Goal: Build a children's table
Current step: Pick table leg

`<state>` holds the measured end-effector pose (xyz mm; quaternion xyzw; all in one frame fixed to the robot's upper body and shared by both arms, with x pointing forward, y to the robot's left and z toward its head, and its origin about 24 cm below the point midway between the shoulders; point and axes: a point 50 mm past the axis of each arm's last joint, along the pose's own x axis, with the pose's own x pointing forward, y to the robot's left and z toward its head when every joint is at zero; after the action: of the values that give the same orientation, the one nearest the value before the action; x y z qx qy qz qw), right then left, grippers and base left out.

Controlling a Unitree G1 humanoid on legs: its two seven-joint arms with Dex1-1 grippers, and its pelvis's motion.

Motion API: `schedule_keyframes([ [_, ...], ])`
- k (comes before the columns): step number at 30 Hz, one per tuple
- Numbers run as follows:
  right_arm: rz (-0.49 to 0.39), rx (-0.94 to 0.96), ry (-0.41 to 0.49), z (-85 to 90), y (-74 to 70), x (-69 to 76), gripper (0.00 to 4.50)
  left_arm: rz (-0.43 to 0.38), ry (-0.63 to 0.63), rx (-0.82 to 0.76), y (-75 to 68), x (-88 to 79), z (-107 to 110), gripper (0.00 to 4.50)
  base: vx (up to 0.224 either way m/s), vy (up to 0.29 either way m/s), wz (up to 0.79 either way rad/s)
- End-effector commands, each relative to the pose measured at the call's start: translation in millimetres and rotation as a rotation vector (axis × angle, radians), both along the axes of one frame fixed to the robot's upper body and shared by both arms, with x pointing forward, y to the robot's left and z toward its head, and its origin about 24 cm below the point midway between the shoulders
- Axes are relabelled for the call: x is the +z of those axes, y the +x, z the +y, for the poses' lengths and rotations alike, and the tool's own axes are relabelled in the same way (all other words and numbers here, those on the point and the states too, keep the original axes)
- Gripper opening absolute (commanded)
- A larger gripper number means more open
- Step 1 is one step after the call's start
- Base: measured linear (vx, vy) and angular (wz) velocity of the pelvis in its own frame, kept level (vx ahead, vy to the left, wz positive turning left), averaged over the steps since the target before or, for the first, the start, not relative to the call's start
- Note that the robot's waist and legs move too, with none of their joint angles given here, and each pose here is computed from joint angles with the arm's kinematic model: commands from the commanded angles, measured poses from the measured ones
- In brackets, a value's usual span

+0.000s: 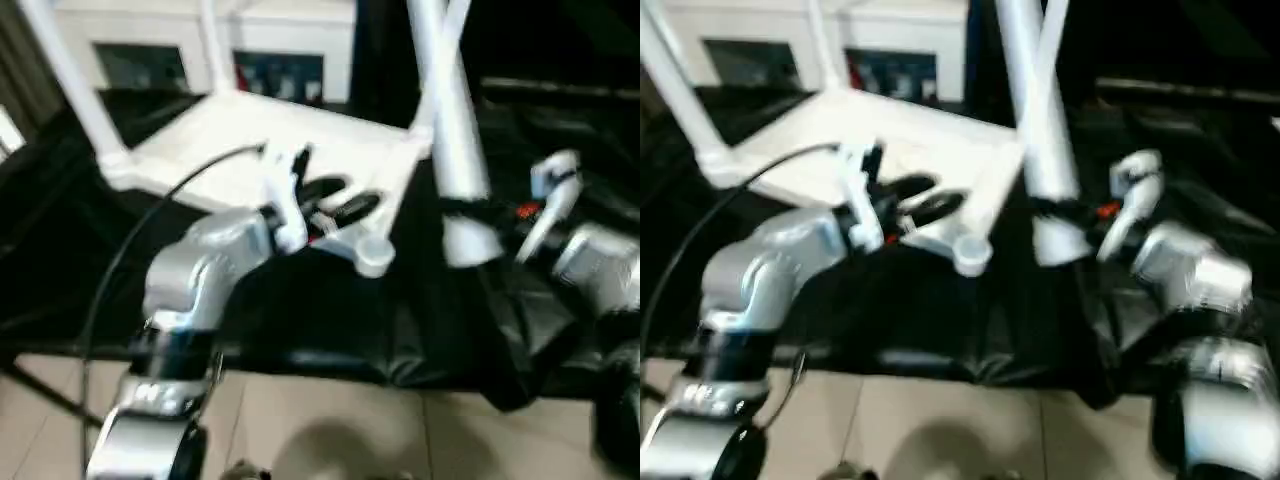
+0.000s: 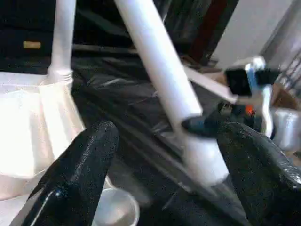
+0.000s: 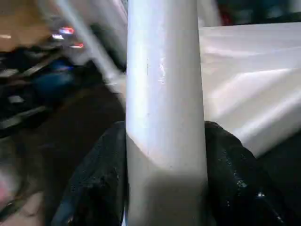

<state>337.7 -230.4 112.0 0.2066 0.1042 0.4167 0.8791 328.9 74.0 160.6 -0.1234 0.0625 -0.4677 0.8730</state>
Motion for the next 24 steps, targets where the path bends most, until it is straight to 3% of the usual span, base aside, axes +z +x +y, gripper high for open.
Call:
schedule_keyframes([
  [1,-0.069,0.043,0.022,4.5,-1.7,13.0,1.87,0.021,-0.01,0.004,2.6,-0.5,1,4.37,0.0,0.0,0.0],
  [4,-0.084,0.08,0.051,15.1,-5.2,12.1,1.87,0.03,-0.019,0.0,4.9,1.1,-3,4.45,0.0,0.0,0.0],
  [8,-0.099,0.198,0.151,48.7,-19.0,10.6,1.87,0.077,-0.168,-0.031,9.8,15.9,-12,4.5,0.0,0.0,0.0],
  [10,-0.087,0.232,0.167,56.9,-24.8,10.3,1.87,0.093,-0.177,-0.045,9.6,16.2,-13,4.5,0.0,0.0,0.0],
  [24,-0.046,0.266,0.159,74.5,-33.3,5.6,1.87,0.156,-0.274,-0.074,10.9,20.4,-11,4.5,0.0,0.0,0.0],
])
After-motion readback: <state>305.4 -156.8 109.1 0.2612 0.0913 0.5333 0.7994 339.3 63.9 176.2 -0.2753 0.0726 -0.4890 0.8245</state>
